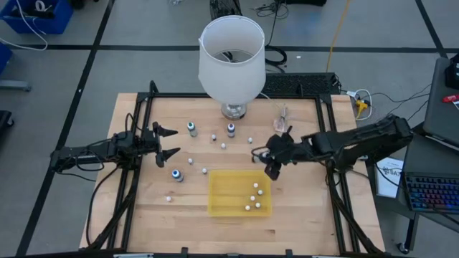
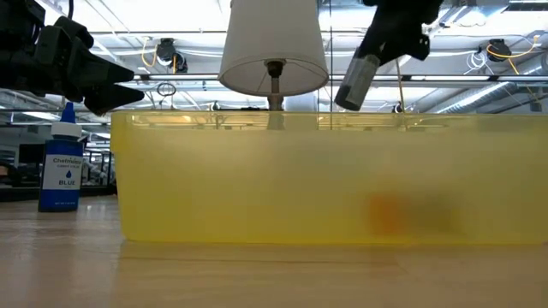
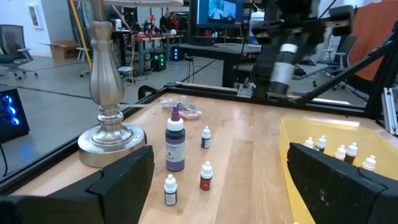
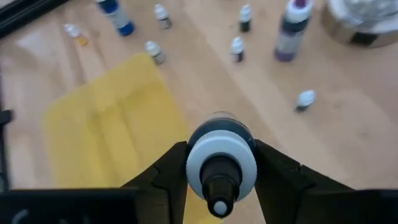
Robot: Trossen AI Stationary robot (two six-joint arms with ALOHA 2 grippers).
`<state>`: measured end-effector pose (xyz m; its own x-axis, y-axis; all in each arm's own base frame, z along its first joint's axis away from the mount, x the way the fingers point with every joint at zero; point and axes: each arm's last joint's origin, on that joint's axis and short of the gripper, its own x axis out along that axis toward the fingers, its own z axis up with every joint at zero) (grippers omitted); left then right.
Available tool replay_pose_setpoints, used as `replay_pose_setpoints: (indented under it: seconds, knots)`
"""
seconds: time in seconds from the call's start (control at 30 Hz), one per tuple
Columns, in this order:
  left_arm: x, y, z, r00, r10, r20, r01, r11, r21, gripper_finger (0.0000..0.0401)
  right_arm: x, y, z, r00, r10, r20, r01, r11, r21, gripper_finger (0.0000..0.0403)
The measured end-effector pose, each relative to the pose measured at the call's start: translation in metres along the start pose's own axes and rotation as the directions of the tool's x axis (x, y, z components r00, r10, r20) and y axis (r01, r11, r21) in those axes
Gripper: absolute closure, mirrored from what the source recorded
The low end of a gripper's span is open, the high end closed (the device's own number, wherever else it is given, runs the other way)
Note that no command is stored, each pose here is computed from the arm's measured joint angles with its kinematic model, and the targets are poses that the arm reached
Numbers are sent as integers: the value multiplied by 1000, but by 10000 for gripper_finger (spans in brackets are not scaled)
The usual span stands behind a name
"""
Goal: Pick & Place food coloring
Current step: Put the large blue food coloring bottle into the transparent bin
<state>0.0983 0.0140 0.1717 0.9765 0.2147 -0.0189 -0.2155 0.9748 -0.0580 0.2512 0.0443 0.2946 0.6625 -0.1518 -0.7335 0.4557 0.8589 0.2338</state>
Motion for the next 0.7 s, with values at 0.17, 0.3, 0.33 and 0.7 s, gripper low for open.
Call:
replay_pose_setpoints:
  seconds: [0.17,0.3,0.33,0.7]
  knots:
    - [0,0,0,1000,0,0,0,1000,0,36,-2,19,-8,999,20,-43,-19,1000,7,267]
    - [0,0,0,1000,0,0,0,1000,0,36,4,29,-13,994,-11,-110,11,1000,-1,267]
    - [0,0,0,1000,0,0,0,1000,0,36,6,31,-14,991,-24,-132,25,1000,3,267]
    - [0,0,0,1000,0,0,0,1000,0,36,45,37,-30,933,-43,-357,53,998,17,267]
